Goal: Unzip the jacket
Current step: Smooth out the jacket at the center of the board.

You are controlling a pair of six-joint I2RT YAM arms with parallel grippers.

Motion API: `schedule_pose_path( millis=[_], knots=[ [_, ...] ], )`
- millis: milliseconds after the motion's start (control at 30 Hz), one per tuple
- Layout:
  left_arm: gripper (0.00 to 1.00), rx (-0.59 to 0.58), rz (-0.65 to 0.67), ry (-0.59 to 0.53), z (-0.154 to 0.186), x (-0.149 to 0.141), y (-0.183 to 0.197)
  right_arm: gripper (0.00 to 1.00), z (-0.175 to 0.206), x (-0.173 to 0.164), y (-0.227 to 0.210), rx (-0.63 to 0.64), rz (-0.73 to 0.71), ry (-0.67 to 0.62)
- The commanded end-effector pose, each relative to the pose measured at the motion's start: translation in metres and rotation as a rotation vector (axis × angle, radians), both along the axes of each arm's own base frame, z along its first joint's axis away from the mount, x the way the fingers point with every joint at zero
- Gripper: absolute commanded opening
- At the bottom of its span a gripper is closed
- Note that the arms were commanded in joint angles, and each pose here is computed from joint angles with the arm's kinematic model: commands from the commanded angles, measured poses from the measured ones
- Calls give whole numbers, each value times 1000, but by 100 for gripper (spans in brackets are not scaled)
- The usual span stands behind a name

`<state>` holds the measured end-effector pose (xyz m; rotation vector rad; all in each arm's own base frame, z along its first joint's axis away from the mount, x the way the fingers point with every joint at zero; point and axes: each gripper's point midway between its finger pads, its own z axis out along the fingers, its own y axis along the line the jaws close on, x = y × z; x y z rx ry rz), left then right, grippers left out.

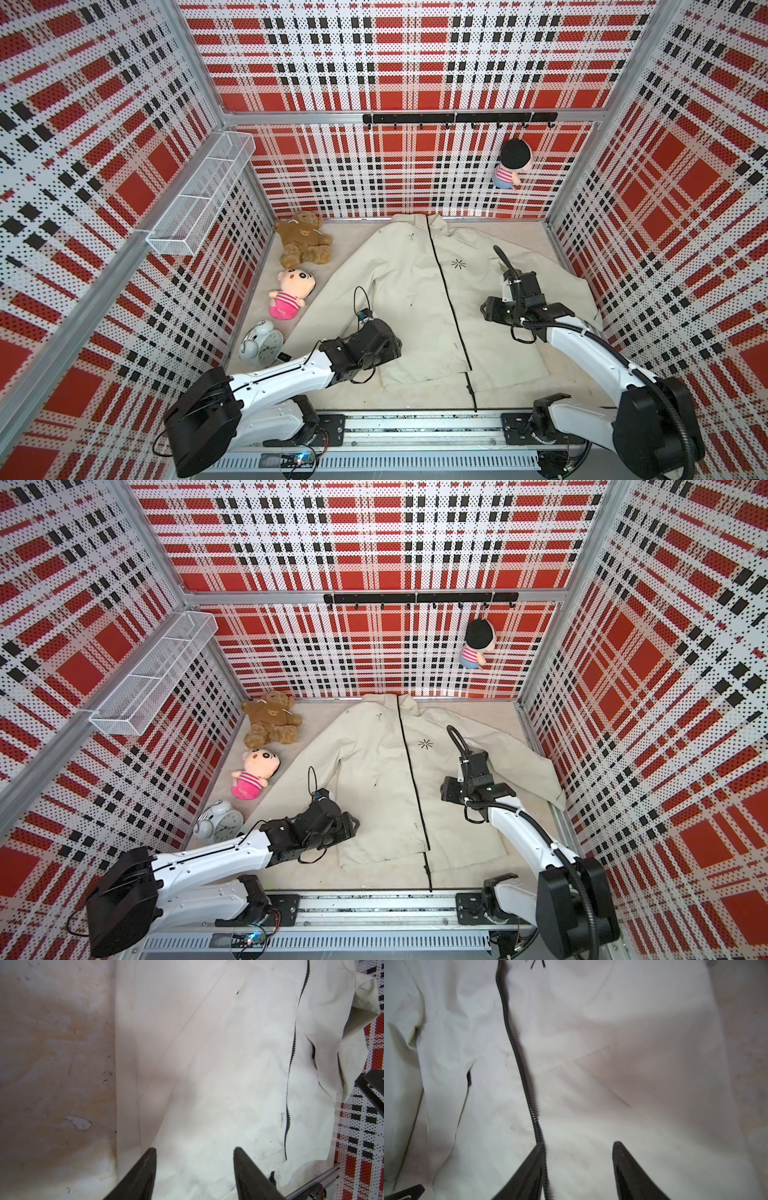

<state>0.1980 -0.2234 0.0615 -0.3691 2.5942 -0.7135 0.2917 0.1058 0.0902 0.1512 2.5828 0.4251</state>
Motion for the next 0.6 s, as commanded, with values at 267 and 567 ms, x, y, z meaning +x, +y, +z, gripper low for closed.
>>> schedule_pose_path(
  millis=[267, 567],
  knots=[
    [65, 34, -60, 94, -24, -17, -11, 47, -38, 2, 45, 52, 49, 57],
    [62, 63, -79, 137, -34, -30, -6, 44, -50, 4, 42, 31, 31, 75]
  ],
)
